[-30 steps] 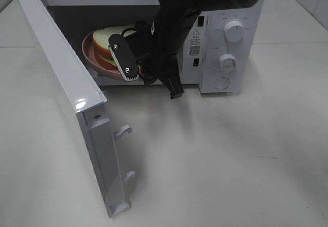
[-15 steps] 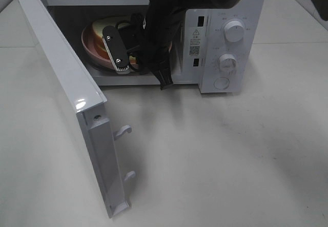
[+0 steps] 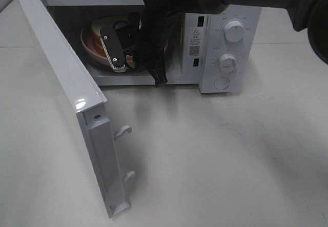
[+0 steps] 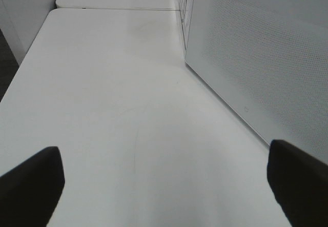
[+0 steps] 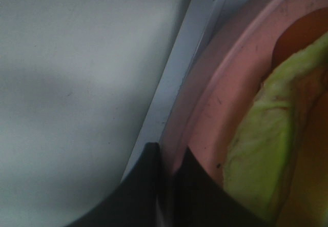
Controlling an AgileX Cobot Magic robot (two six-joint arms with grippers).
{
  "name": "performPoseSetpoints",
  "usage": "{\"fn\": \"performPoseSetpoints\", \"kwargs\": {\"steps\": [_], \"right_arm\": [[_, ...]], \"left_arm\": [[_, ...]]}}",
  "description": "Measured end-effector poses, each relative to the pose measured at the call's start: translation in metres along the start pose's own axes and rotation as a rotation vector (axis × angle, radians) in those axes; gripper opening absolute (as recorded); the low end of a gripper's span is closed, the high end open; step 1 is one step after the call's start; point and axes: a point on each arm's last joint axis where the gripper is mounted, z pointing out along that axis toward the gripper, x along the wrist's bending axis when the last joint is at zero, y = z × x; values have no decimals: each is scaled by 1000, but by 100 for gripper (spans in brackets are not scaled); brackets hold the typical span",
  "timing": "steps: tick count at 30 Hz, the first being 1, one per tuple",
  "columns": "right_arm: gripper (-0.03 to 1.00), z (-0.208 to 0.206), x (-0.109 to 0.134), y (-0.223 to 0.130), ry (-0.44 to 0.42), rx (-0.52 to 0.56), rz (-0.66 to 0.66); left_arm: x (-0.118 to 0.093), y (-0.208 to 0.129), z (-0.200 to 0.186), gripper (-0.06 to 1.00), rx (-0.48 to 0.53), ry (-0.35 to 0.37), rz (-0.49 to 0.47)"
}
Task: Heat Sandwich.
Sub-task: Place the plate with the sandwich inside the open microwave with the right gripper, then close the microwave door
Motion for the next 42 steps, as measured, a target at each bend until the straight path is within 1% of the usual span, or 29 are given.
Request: {"fn": "performPoseSetpoints", "kwargs": {"steps": [2, 6, 7, 10, 11, 12, 15, 16, 17, 20, 24, 33, 39, 42], "right_arm": [[7, 1, -1, -1, -6, 0, 3], [13, 3, -4, -5, -30, -4, 30], [13, 3, -4, -5, -30, -4, 30], [26, 4, -6, -7, -48, -4, 56], [26, 4, -6, -7, -48, -4, 56], [37, 4, -6, -8, -51, -5, 67], [53, 4, -6, -8, -57, -5, 90], [62, 3, -7, -8, -58, -6, 109], [62, 3, -7, -8, -58, -6, 109], [73, 2, -8, -8, -63, -8, 133], [76, 2, -9, -7, -65, -9, 155], [76, 2, -8, -8, -63, -10, 184], [76, 0, 3, -10, -47, -5, 179], [76, -8, 7, -11, -67, -9, 173]], "left_arm": [[0, 0, 0, 99, 0, 0, 0], [0, 0, 0, 99, 0, 0, 0], [0, 0, 0, 99, 0, 0, 0], [0, 0, 0, 99, 0, 0, 0], [0, 0, 0, 99, 0, 0, 0], [0, 0, 0, 99, 0, 0, 0], [0, 0, 0, 99, 0, 0, 0], [0, 0, 0, 99, 0, 0, 0], [0, 0, 0, 99, 0, 0, 0], [0, 0, 0, 99, 0, 0, 0], [0, 0, 0, 99, 0, 0, 0], [0, 0, 0, 99, 0, 0, 0], [0, 0, 0, 99, 0, 0, 0], [0, 0, 0, 99, 0, 0, 0]]}}
